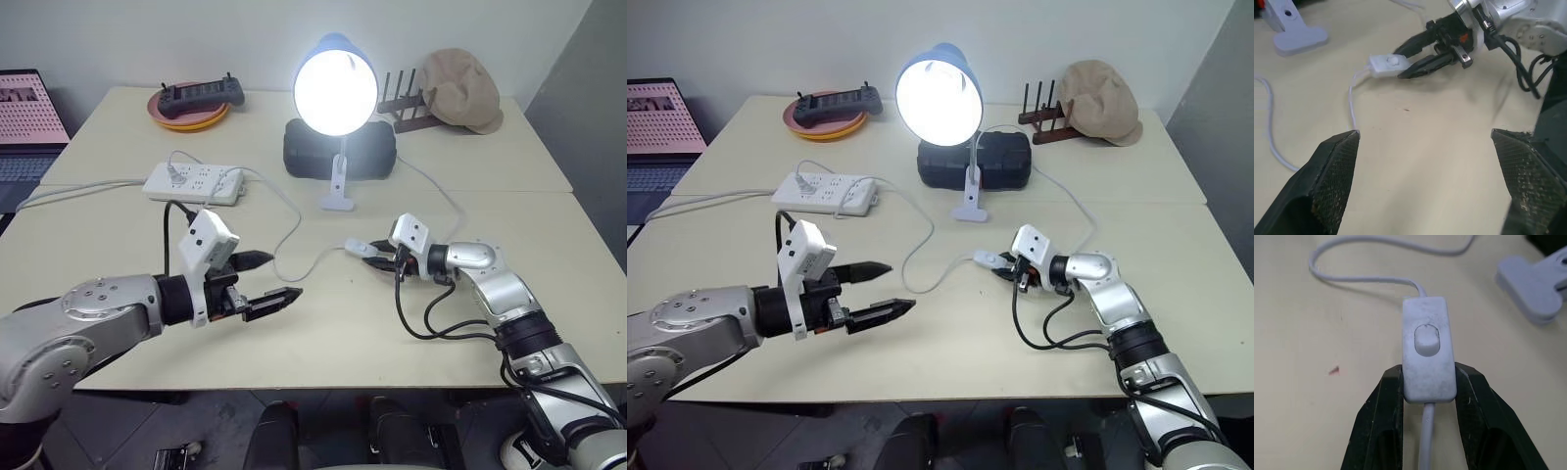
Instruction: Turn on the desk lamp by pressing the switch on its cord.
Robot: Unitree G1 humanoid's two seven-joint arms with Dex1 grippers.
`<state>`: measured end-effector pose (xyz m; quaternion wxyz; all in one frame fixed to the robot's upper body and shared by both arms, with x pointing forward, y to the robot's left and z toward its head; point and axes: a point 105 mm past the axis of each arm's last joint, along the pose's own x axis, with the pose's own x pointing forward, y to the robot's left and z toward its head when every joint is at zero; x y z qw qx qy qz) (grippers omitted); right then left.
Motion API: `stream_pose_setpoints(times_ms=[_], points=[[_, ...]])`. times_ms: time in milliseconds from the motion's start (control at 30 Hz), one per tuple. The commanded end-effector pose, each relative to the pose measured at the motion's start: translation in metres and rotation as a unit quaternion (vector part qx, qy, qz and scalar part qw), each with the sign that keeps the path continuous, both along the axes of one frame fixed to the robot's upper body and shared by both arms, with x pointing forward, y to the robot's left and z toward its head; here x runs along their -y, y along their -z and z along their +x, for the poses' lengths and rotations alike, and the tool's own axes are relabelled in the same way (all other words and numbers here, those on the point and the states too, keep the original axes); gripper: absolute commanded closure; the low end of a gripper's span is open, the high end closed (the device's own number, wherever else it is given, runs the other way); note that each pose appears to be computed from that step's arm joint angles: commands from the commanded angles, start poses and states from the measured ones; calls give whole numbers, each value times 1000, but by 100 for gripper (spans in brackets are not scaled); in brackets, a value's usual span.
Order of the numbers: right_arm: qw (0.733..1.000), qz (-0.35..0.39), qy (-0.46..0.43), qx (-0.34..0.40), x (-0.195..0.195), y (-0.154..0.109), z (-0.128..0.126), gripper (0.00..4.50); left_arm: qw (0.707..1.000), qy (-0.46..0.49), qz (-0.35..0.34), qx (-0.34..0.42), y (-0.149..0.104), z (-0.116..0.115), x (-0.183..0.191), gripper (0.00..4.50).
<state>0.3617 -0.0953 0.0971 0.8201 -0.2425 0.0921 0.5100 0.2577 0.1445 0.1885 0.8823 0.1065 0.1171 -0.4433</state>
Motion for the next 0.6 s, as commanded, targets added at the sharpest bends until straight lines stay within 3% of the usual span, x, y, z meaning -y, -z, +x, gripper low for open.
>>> stream_pose_setpoints(times_ms=[33,333,467,600], points=[[1000,15,-21,2,0,-14,-2,286,997,30,40,51,-9,5,-4,0],[996,65,-67,-9,24,-75,-38,83,998,49,35,15,-20,10,-28,0],[996,67,-59,-15,41,-98,-53,15,999,41,32,11,-31,16,-41,0],[996,57,-45,-43,59,-108,-73,7,999,36,39,5,-38,23,-53,0]])
